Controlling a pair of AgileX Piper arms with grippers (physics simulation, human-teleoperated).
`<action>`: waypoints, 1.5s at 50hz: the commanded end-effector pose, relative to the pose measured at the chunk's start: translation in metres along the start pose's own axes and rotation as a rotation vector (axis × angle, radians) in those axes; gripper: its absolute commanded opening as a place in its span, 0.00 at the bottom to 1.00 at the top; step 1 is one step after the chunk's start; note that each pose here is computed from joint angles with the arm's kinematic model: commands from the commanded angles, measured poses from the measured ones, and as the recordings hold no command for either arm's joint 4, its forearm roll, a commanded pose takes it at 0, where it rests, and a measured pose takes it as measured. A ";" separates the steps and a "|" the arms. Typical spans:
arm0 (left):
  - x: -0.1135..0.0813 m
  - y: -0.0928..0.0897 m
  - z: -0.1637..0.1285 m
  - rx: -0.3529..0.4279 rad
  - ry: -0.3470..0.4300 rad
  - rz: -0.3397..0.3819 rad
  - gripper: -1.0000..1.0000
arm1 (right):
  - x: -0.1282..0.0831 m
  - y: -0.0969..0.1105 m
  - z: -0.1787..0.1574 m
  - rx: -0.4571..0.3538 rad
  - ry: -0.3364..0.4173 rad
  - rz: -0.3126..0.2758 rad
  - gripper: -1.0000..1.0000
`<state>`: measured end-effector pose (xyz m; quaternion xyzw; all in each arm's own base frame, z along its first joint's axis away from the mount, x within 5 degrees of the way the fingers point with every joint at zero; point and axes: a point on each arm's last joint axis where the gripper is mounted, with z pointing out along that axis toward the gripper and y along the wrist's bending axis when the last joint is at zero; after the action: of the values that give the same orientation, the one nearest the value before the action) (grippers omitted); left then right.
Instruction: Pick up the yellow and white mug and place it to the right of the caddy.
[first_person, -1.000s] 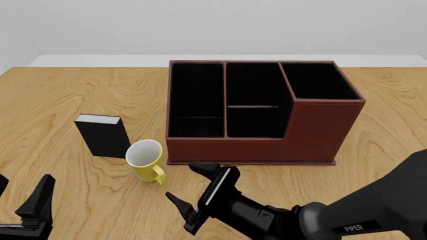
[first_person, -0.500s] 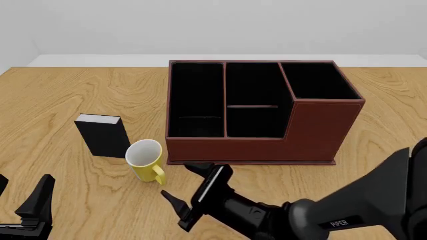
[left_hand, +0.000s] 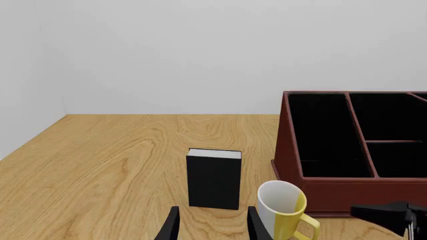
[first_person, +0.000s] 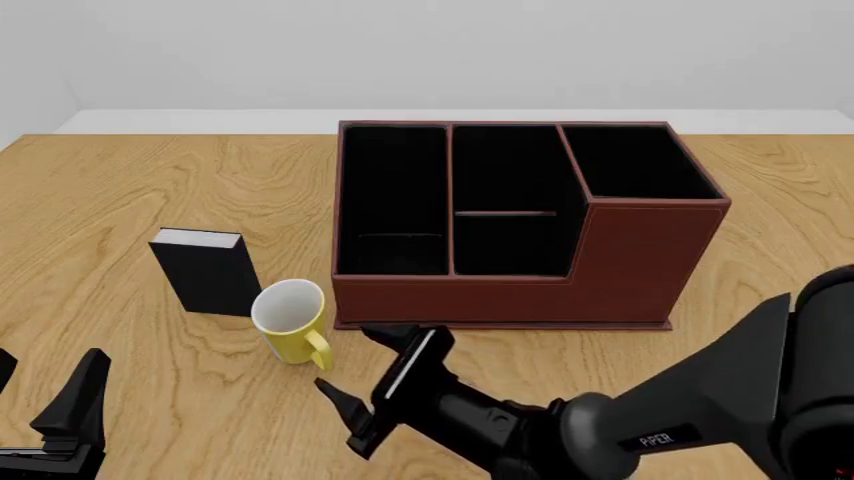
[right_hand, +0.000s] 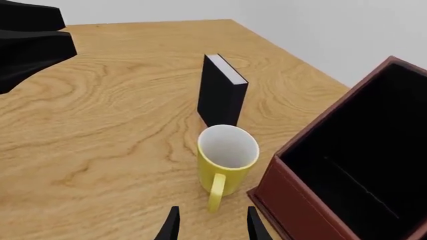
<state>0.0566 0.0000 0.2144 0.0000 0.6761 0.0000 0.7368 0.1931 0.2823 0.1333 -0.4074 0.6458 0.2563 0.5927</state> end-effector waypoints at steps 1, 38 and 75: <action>0.000 0.000 0.000 0.000 0.000 0.000 1.00 | 0.003 -0.001 0.005 0.003 0.008 0.004 1.00; 0.000 0.000 0.000 0.000 0.000 0.000 1.00 | 0.005 -0.004 0.020 0.010 0.018 0.002 1.00; 0.000 0.000 0.000 0.000 0.000 0.000 1.00 | 0.012 -0.003 0.040 0.009 0.033 0.004 1.00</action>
<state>0.0566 0.0000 0.2144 0.0000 0.6761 0.0000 0.7368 0.2172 0.3057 0.1177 -0.4064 0.6571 0.2467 0.5849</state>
